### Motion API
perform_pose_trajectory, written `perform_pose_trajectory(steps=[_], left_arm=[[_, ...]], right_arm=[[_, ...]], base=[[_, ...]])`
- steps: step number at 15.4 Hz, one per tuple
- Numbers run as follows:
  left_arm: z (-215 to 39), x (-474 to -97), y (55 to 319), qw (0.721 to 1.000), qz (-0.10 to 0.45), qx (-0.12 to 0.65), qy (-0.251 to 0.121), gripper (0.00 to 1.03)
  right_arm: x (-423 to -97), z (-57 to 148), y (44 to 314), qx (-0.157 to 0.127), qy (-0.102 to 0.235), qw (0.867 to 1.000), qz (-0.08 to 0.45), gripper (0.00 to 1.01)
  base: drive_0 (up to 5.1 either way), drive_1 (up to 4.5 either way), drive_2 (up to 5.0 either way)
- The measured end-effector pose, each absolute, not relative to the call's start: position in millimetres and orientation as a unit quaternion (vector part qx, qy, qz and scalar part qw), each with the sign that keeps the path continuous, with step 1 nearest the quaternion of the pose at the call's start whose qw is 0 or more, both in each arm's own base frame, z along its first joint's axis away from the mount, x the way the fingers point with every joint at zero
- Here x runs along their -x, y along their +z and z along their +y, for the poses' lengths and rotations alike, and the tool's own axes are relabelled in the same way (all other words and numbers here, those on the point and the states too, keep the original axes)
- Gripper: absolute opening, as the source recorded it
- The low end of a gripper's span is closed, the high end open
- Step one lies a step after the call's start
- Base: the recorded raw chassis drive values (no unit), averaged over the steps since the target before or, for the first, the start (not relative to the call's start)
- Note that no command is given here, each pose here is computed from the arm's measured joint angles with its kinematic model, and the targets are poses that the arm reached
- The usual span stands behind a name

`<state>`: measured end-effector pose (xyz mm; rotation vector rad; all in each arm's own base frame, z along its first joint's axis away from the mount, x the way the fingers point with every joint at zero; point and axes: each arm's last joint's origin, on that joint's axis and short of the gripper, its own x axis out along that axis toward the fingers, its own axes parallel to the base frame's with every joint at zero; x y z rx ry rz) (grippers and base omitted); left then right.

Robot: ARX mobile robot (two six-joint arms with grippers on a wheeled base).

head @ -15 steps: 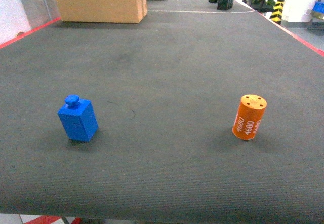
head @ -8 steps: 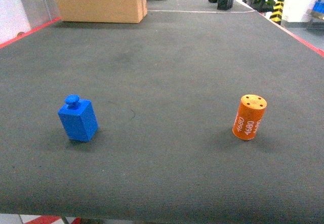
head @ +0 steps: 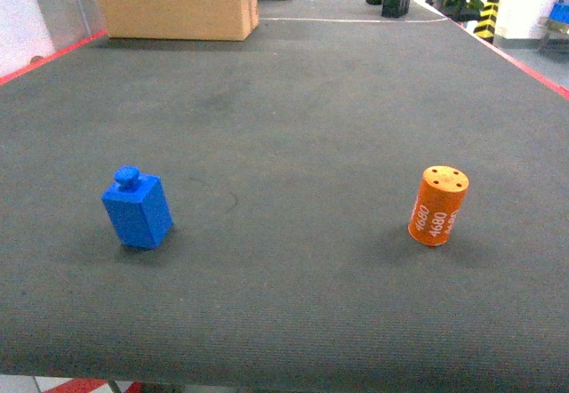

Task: Sort blue parts and orange caps into right shelf containers

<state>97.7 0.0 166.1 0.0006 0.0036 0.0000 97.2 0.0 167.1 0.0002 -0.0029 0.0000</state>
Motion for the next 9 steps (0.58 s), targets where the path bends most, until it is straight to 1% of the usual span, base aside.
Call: perform_pose_trajectory(steps=[9], left_arm=[[0.0,-97.7,166.1,1.0,0.002,0.0,0.0,0.98]], right_arm=[[-97.2,0.0,167.1,0.0,0.0,1.0,-0.001,0.98]], base=[[0.0,0.0,0.0]])
